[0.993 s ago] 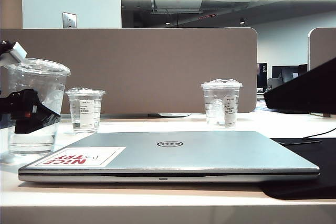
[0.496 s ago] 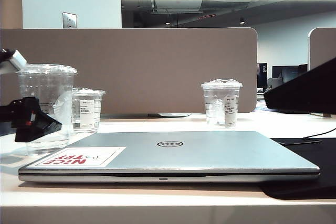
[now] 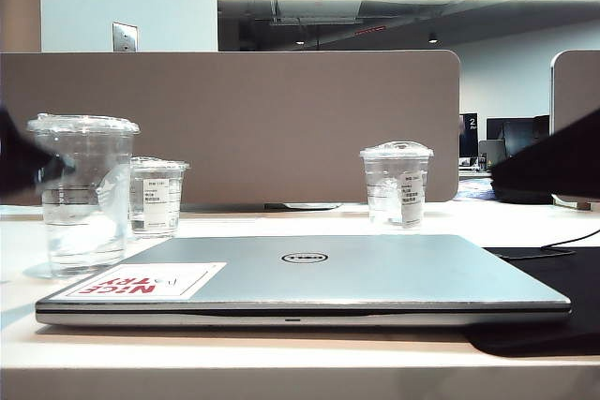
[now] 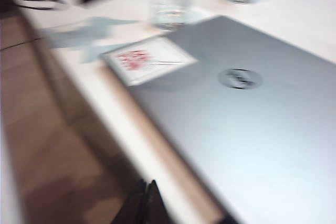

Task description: Pick up the coffee cup on the middle and place it on the left side of the laptop.

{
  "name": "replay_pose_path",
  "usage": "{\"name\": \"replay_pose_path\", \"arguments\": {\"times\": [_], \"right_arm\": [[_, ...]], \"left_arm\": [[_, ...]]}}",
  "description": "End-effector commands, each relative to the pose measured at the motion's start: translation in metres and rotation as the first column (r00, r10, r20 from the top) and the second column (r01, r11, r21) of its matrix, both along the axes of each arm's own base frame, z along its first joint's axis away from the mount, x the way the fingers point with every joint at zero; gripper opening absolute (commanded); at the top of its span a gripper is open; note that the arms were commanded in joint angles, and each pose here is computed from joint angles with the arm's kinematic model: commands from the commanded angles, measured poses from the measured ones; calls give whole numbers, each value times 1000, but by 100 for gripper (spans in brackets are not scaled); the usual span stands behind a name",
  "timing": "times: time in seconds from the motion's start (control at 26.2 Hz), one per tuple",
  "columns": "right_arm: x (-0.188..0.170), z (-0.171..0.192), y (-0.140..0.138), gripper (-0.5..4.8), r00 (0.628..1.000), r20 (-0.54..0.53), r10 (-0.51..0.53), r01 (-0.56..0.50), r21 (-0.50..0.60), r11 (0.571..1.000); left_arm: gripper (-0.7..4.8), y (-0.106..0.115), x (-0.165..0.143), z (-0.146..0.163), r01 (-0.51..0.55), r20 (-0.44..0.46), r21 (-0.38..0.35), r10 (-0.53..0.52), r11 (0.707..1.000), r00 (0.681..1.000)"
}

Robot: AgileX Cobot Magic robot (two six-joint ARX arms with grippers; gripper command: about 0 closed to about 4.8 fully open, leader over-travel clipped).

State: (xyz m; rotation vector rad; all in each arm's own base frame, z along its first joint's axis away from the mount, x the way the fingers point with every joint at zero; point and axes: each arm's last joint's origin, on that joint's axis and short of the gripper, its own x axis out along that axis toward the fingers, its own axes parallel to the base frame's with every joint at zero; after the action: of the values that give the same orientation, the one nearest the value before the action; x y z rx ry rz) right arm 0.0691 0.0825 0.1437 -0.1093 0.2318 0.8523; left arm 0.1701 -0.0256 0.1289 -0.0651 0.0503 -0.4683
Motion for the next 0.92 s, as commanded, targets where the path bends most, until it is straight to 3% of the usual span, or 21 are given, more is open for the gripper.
{"name": "replay_pose_path", "arguments": {"times": [0.04,0.08,0.11,0.31,0.34,0.42,0.69,0.92], "right_arm": [[10,2,-11,-5,990,24,-138,137,29,990],[13,3,-14,-5,983,31,-181,180,38,983],[16,5,-20,-5,970,41,-238,236,49,970],[26,10,-43,-5,883,81,-462,454,98,885],[28,11,-51,-5,841,90,-534,525,108,844],[29,12,-58,-5,803,96,-588,577,117,808],[28,19,-77,-5,663,149,-734,711,181,679],[28,18,-82,-5,627,142,-766,747,172,642]], "left_arm": [[193,-1,-3,10,69,42,-29,-68,997,997],[64,-1,-4,13,70,61,-30,-68,997,996],[-20,-1,-5,17,70,79,-33,-67,997,995],[-5,0,-10,29,24,108,-97,-13,995,994],[-5,1,-13,32,-6,102,-111,17,994,995],[-5,3,-16,35,-42,99,-114,54,993,994],[-5,7,-37,46,-179,114,-49,184,983,976],[-5,13,-58,47,-315,112,-27,316,949,942]]}}
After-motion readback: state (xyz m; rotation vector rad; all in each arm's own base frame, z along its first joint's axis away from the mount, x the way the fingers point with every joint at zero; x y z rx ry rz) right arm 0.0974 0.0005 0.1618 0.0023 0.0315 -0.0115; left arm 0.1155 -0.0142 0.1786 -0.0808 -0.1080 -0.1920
